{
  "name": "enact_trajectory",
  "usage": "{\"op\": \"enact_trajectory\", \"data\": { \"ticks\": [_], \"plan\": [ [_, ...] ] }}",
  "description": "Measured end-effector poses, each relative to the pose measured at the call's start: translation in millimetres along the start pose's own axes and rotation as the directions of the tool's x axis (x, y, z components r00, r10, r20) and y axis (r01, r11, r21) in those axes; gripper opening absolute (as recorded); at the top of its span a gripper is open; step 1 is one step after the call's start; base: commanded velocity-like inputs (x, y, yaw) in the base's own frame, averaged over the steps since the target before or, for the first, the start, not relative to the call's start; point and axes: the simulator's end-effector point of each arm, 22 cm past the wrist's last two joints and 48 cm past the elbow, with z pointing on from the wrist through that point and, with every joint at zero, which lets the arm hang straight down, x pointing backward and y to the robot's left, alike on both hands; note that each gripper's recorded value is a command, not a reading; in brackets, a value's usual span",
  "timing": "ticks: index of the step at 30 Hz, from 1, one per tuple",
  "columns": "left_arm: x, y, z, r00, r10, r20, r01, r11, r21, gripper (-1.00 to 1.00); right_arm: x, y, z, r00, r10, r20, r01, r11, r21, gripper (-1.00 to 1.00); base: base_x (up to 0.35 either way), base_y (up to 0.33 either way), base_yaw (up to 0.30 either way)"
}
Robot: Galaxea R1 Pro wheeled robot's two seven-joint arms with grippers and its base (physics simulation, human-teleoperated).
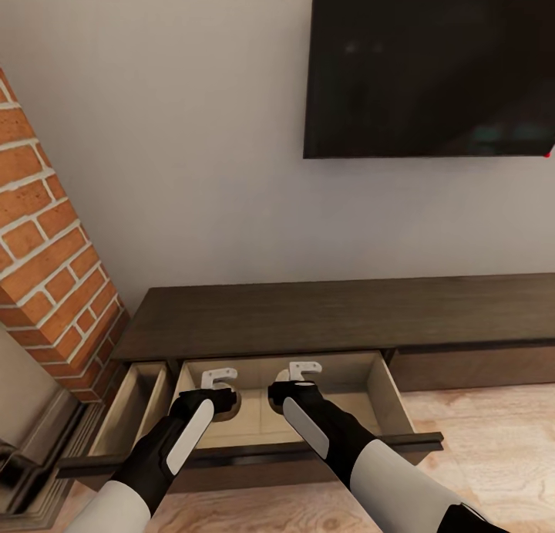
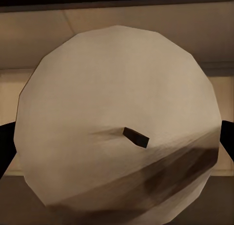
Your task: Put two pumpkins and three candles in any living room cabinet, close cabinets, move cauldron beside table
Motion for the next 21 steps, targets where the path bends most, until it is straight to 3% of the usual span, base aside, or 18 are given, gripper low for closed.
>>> {"op": "enact_trajectory", "data": {
  "ticks": [10, 21],
  "plan": [
    [0.0, -0.4, 0.0, 1.000, 0.001, 0.001, -0.001, 1.000, 0.001, -1.00, -0.1, 0.0, 0.1, 1.000, 0.000, 0.001, 0.000, 1.000, 0.000, -1.00, 0.006, 0.001, 0.000],
    [15.5, 0.8, 17.6, 1.000, 0.000, 0.000, 0.000, 1.000, 0.002, -1.00, 13.4, -5.8, 18.7, 1.000, 0.011, 0.026, -0.011, 1.000, 0.013, -1.00, 0.000, 0.000, 0.000]
  ]
}}
